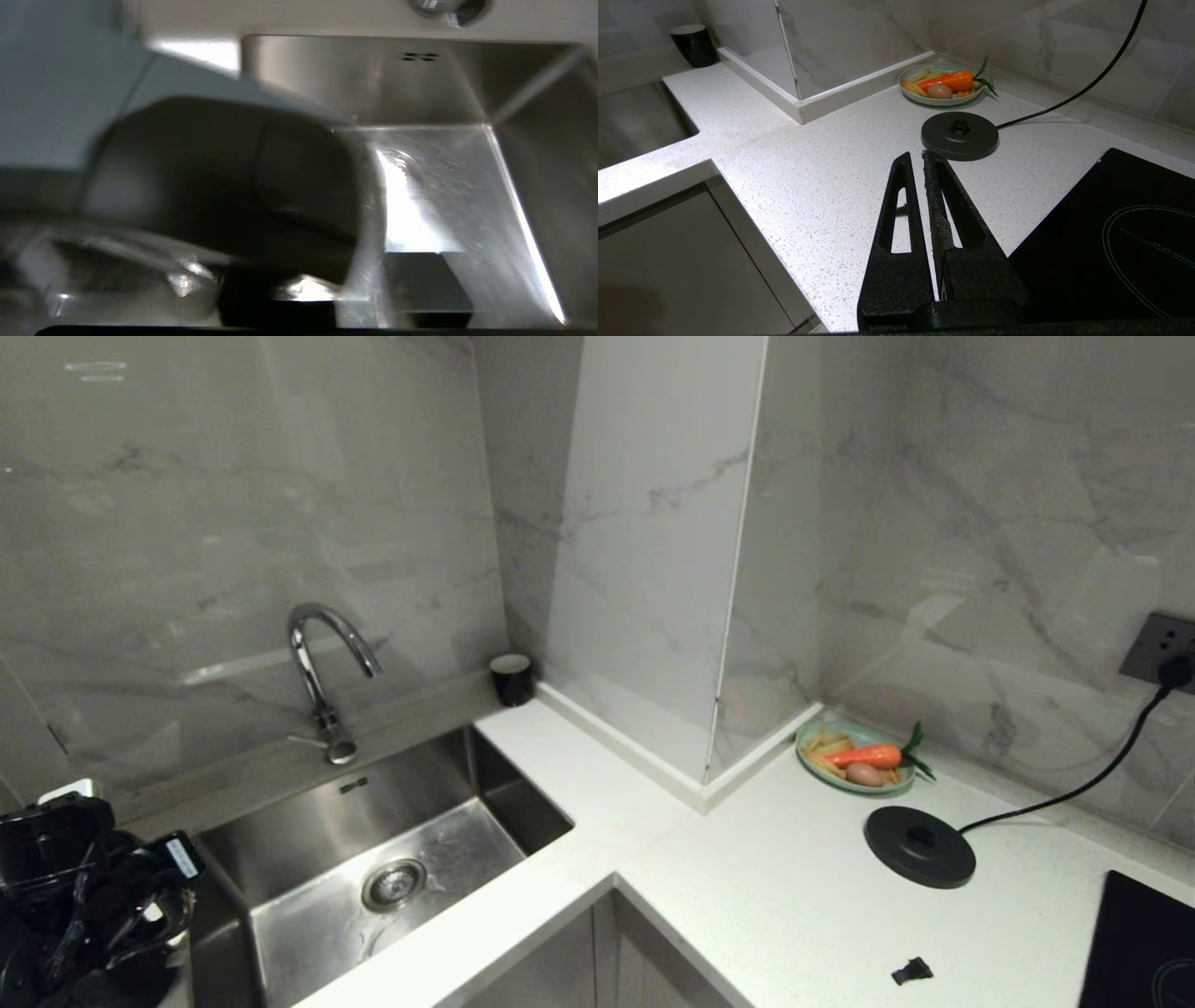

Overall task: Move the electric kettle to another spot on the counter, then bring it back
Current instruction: Grab the kettle

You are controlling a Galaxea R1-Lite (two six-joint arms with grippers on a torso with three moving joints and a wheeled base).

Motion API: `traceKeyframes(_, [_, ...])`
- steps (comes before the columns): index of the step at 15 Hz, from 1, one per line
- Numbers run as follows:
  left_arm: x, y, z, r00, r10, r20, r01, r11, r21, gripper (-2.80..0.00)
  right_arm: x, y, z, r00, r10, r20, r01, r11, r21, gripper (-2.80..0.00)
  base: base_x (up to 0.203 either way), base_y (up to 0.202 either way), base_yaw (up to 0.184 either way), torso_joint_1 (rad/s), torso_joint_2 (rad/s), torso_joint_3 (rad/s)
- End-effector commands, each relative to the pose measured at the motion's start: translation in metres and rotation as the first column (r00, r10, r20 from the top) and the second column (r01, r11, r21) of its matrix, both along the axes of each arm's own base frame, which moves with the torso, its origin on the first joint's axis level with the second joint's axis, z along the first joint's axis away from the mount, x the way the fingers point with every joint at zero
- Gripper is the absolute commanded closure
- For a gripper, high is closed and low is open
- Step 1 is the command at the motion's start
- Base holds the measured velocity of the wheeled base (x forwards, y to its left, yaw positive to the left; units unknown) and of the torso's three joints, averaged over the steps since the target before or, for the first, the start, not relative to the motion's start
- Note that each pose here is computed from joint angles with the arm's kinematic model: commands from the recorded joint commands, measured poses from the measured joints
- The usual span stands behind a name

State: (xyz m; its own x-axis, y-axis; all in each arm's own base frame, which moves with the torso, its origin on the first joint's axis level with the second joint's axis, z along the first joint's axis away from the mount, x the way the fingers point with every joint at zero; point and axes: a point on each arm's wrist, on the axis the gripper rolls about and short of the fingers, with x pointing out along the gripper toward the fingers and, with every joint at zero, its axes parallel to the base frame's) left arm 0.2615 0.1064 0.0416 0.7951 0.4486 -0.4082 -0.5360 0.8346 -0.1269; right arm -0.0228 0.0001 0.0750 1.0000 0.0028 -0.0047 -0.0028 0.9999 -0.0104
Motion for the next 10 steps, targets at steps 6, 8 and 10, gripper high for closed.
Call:
traceKeyframes(6, [-0.001, -0.001, 0.016, 0.998, -0.005, 0.060, 0.004, 1.000, 0.027, 0.00, 0.000, 0.000, 0.000, 1.000, 0.000, 0.000, 0.000, 1.000, 0.000, 0.00, 0.000, 0.000, 0.000, 0.000, 0.00, 0.000])
traceKeyframes(8, [-0.003, -0.003, 0.028, 0.996, -0.016, 0.091, 0.012, 0.999, 0.053, 0.00, 0.000, 0.000, 0.000, 1.000, 0.000, 0.000, 0.000, 1.000, 0.000, 0.00, 0.000, 0.000, 0.000, 0.000, 0.00, 0.000])
traceKeyframes(10, [-0.006, -0.008, 0.043, 0.992, -0.041, 0.123, 0.030, 0.995, 0.096, 0.00, 0.000, 0.000, 0.000, 1.000, 0.000, 0.000, 0.000, 1.000, 0.000, 0.00, 0.000, 0.000, 0.000, 0.000, 0.00, 0.000])
